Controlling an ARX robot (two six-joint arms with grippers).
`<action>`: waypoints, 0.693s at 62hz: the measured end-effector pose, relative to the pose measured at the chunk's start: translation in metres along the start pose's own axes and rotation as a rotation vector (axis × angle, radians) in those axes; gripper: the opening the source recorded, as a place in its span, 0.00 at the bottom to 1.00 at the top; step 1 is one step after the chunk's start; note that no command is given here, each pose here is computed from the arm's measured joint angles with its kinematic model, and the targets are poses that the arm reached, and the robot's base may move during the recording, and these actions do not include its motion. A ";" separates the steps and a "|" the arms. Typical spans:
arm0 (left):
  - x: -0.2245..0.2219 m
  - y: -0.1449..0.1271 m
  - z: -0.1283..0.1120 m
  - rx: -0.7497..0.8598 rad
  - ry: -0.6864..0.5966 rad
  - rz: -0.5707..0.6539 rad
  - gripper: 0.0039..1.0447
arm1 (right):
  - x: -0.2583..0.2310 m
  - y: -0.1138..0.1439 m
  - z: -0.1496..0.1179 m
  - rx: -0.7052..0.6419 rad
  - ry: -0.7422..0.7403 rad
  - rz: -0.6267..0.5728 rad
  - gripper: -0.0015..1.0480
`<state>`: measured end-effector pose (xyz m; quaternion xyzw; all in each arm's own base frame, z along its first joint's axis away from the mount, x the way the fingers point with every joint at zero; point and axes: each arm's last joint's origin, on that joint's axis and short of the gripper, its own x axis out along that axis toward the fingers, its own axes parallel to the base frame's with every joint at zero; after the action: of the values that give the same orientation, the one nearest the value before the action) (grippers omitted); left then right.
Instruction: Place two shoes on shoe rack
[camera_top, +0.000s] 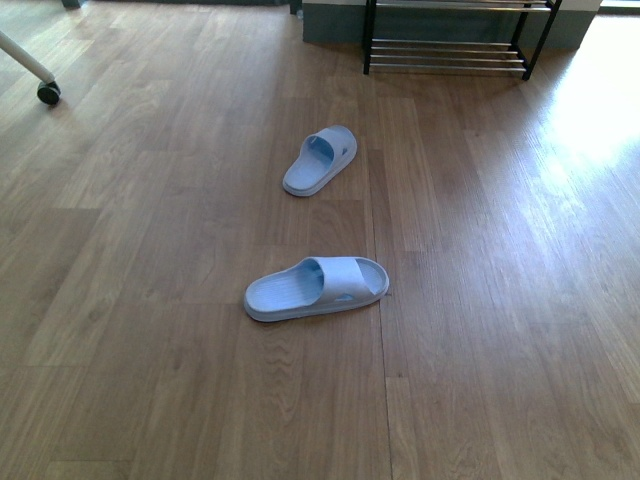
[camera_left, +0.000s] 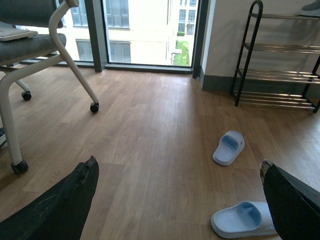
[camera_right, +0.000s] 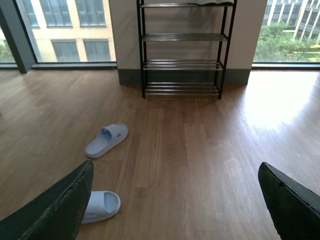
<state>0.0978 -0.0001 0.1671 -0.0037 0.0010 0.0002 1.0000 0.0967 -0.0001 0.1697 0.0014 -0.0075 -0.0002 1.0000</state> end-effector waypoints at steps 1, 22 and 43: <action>0.000 0.000 0.000 0.000 0.000 0.000 0.91 | 0.000 0.000 0.000 0.000 0.000 0.000 0.91; 0.000 0.000 0.000 0.000 0.000 0.000 0.91 | 0.000 0.000 0.000 0.000 0.000 0.000 0.91; 0.000 0.000 0.000 0.000 0.000 0.000 0.91 | 0.000 0.000 0.000 0.000 0.000 0.000 0.91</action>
<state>0.0978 -0.0001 0.1671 -0.0037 0.0009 0.0002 1.0000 0.0967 -0.0001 0.1698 0.0014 -0.0077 -0.0004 1.0000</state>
